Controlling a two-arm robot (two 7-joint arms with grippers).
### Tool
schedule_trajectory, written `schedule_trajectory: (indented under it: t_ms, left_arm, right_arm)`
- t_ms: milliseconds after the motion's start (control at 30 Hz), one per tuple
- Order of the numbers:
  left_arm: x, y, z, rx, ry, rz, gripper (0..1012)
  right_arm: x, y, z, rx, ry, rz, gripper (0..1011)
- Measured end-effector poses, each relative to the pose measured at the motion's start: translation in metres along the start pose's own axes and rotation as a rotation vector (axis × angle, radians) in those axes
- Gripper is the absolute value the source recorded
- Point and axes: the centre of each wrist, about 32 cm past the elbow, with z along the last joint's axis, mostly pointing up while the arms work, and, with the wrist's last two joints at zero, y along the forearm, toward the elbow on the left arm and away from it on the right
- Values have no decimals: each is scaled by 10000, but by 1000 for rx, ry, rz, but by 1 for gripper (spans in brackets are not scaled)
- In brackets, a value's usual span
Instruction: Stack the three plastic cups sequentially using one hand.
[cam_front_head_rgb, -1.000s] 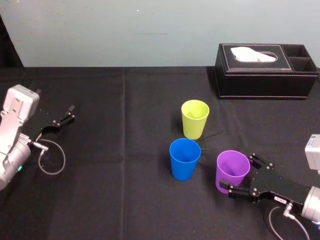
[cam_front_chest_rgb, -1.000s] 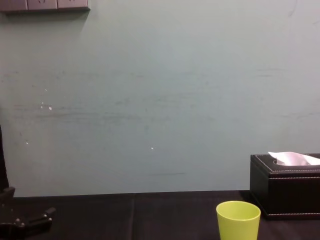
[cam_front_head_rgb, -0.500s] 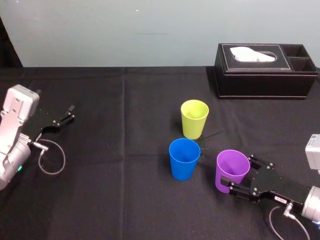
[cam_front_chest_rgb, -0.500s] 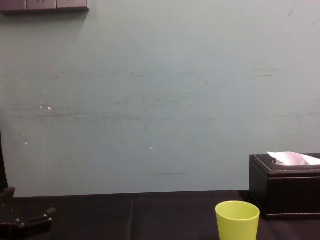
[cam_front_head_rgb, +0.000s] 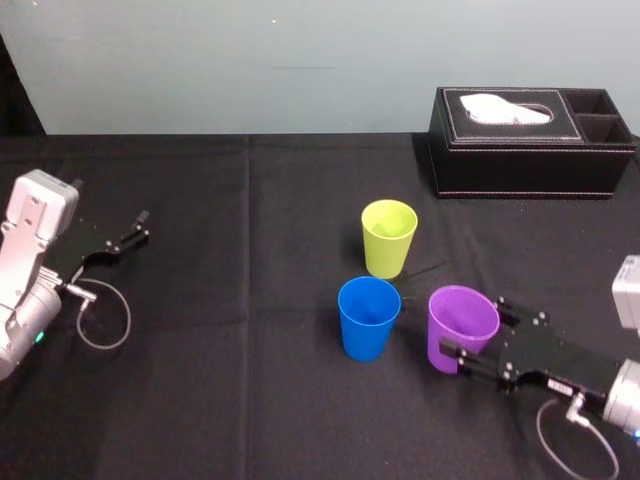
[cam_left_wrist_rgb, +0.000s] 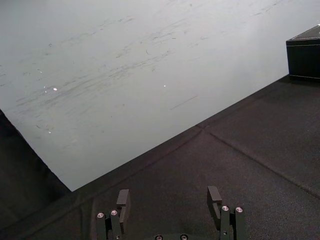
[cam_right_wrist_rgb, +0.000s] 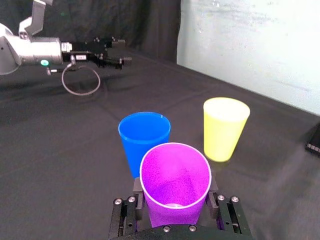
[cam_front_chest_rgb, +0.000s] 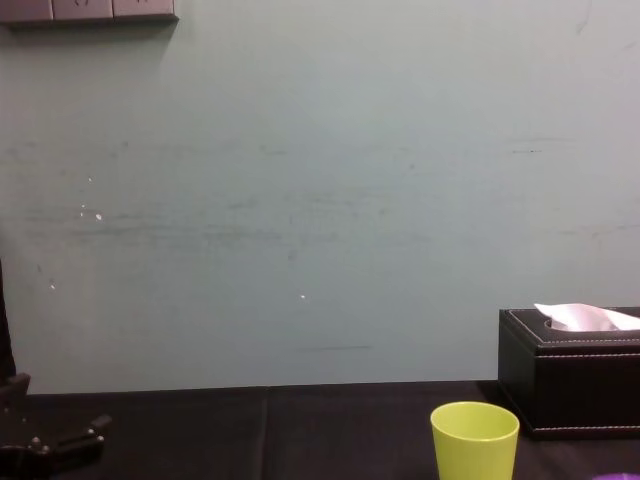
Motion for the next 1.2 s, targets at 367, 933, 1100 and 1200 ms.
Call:
schedule_trajectory:
  t_ms: [367, 933, 1100, 1200]
  left_arm:
    - [0, 0, 0, 0, 0, 0, 1012]
    - [0, 0, 0, 0, 0, 0, 1011]
    - [0, 0, 0, 0, 0, 0, 1012]
    - [0, 0, 0, 0, 0, 0, 1011]
  right_arm:
    - [202, 216, 384, 27, -26, -16, 723]
    - [439, 741, 778, 40, -20, -66, 723]
    - [499, 819, 782, 51, 2, -73, 723]
    - [521, 849, 792, 57, 7, -75, 723]
